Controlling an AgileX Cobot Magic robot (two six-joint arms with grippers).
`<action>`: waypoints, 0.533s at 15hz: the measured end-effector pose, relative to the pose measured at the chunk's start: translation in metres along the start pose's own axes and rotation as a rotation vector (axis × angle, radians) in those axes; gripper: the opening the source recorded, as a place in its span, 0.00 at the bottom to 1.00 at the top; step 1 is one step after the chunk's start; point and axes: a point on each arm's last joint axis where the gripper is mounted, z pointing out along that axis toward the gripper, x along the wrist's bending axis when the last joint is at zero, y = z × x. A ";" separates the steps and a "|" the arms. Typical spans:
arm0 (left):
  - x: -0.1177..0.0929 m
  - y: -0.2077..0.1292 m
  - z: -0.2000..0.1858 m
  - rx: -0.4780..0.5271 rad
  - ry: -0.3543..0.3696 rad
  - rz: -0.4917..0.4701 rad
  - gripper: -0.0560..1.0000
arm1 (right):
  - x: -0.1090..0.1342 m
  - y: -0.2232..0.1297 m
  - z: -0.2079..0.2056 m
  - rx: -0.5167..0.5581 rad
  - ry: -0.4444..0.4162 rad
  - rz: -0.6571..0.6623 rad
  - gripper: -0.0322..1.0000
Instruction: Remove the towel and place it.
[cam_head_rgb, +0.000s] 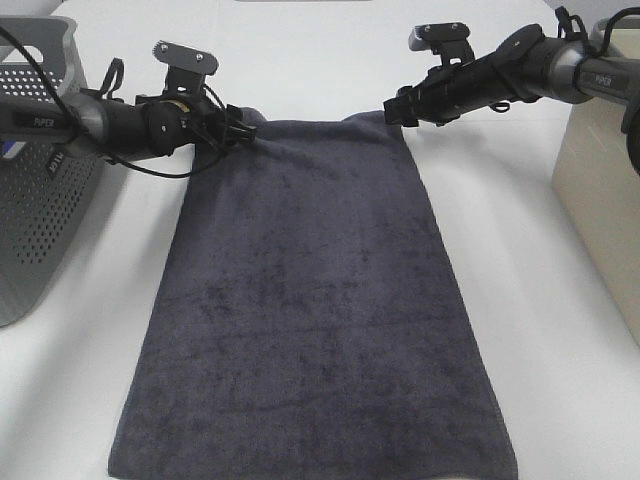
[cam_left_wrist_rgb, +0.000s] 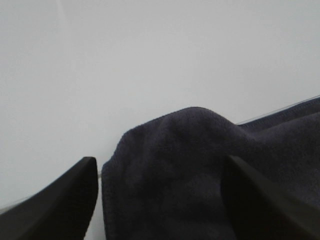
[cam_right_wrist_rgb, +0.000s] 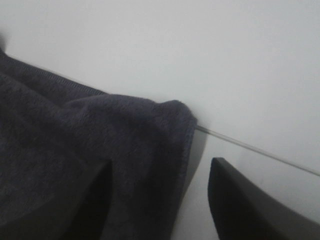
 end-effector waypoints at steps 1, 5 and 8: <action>0.001 0.007 -0.002 -0.011 0.001 0.020 0.68 | 0.001 -0.001 0.000 0.017 0.013 -0.008 0.58; 0.007 0.046 -0.013 -0.101 0.020 0.038 0.68 | 0.005 0.019 -0.016 -0.009 0.021 -0.031 0.58; 0.009 0.066 -0.018 -0.106 0.002 -0.005 0.68 | 0.015 0.041 -0.039 -0.012 0.066 -0.054 0.58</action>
